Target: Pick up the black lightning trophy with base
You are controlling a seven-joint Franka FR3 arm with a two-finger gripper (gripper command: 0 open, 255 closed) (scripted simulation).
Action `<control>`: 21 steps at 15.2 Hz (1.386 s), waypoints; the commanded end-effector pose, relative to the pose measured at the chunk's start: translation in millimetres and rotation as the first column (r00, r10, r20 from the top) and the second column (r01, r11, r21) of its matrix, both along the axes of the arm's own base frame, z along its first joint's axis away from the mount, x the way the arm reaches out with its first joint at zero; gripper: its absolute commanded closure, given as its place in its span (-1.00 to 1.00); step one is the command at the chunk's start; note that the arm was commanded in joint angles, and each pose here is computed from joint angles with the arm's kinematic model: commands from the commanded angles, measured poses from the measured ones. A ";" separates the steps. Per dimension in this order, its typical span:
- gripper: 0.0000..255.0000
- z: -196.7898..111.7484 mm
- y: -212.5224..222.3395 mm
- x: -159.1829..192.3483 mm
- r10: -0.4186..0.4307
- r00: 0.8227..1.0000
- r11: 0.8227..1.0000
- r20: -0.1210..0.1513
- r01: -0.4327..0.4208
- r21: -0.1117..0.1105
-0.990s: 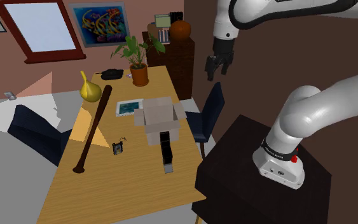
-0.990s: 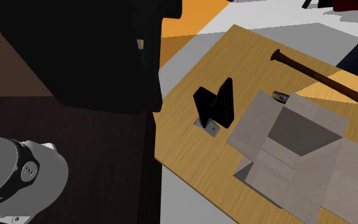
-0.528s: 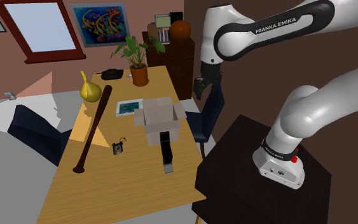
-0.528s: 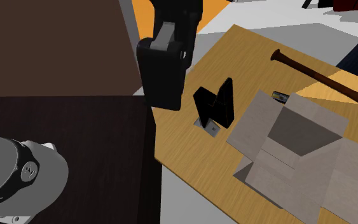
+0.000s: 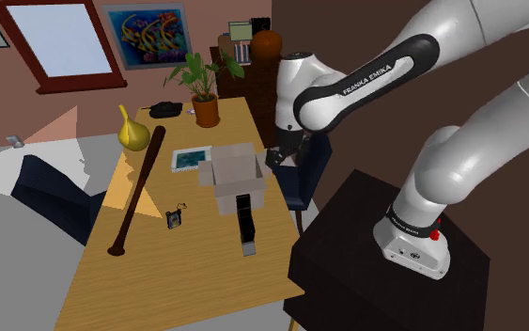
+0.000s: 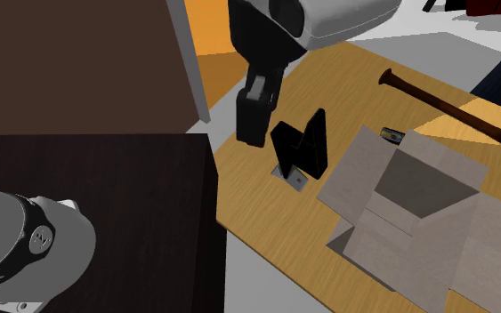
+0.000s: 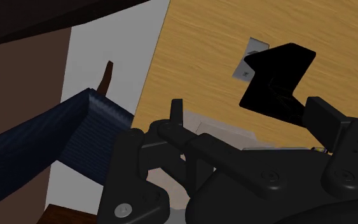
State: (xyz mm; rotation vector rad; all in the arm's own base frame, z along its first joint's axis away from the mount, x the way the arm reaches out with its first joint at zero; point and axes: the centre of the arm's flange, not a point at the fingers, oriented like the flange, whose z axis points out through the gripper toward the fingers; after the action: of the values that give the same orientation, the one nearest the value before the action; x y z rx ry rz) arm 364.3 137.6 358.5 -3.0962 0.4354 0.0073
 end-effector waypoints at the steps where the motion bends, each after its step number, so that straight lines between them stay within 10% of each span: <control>1: -1.00 -22.2 13.5 10.4 -0.017 1.000 1.000 0.001 0.017 0.000; 21: -1.00 -228.1 128.6 76.1 -0.164 0.986 0.986 -0.008 0.164 -0.019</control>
State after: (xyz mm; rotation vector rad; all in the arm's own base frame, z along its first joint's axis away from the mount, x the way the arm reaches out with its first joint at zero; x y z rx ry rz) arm 438.8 262.9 136.5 -3.0683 0.6896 0.0174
